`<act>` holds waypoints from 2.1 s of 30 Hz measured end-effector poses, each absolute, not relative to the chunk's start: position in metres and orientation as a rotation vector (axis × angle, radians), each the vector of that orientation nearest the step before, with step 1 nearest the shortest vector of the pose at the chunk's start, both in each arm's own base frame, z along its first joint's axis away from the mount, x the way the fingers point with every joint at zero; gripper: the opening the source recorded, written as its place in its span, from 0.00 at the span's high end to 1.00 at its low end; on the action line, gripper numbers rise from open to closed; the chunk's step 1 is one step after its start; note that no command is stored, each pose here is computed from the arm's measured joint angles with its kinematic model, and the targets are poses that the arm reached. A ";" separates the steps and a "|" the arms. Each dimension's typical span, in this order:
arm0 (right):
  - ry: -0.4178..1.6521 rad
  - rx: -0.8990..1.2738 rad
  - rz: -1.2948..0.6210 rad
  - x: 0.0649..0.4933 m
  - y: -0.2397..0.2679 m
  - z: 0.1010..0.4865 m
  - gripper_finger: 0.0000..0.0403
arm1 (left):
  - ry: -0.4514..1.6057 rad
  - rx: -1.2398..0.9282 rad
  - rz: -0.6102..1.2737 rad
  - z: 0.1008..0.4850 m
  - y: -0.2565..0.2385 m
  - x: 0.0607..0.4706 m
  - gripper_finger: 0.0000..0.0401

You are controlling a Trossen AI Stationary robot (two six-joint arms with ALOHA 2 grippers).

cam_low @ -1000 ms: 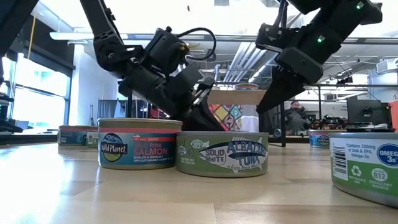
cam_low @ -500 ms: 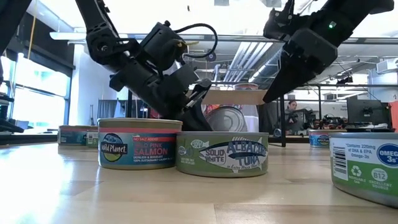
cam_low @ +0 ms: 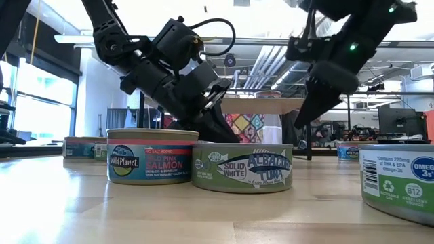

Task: Stack canned seafood by type on shelf
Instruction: Put the top right light green tuna can on the shelf aligned with the other light green can

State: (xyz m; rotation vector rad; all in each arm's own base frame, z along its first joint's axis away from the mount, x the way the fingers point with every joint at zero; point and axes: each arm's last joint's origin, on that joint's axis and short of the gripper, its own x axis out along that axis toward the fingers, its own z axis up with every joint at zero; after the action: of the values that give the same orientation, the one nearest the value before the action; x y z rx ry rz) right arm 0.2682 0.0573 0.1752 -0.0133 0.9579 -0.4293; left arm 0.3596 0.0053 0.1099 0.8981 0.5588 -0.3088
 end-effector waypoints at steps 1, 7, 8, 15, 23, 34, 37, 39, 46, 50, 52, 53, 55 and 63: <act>0.960 -0.023 -0.428 0.270 0.055 0.174 0.54 | 0.559 0.898 -0.309 0.110 0.005 0.360 1.00; 0.983 -0.109 -0.372 0.283 0.045 0.161 0.25 | 0.554 0.896 -0.313 0.113 0.003 0.359 1.00; 0.990 -0.119 -0.361 0.286 0.042 0.158 0.21 | 0.553 0.897 -0.316 0.114 0.002 0.359 1.00; 0.986 -0.105 -0.309 0.305 0.020 0.133 0.03 | 0.541 0.885 -0.311 0.118 0.000 0.359 1.00; 0.730 0.003 -0.205 0.295 -0.004 0.111 0.01 | 0.556 0.874 -0.314 0.117 0.000 0.358 1.00; 0.555 -0.029 -0.167 0.295 -0.013 0.112 0.01 | 0.594 0.824 -0.168 0.129 0.000 0.356 1.00; 0.571 -0.026 -0.164 0.299 -0.017 0.107 0.01 | 0.659 0.745 -0.101 0.139 0.005 0.349 1.00; 0.572 -0.019 -0.150 0.303 -0.019 0.104 0.01 | 0.714 0.671 -0.085 0.141 0.013 0.344 1.00; 0.578 -0.036 -0.139 0.313 -0.021 0.098 0.01 | 0.776 0.469 -0.125 0.124 0.039 0.341 1.00; 0.582 -0.039 -0.133 0.314 -0.021 0.098 0.01 | 0.756 0.468 -0.125 0.118 0.040 0.345 1.00; 0.583 -0.035 -0.133 0.314 -0.021 0.097 0.01 | 0.743 0.471 -0.122 0.118 0.039 0.346 1.00; 0.582 -0.031 -0.133 0.314 -0.021 0.098 0.01 | 0.740 0.472 -0.122 0.118 0.039 0.346 1.00; 0.577 -0.017 -0.132 0.314 -0.021 0.101 0.01 | 0.735 0.471 -0.121 0.118 0.039 0.346 1.00; 0.516 0.022 -0.113 0.306 -0.019 0.137 0.01 | 0.724 0.470 -0.113 0.125 0.032 0.345 1.00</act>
State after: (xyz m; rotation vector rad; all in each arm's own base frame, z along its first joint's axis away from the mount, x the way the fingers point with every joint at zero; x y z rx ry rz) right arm 0.3061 -0.0191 0.1366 0.0215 0.5161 -0.1130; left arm 0.3452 0.0323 0.1254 0.4702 0.7238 -0.1128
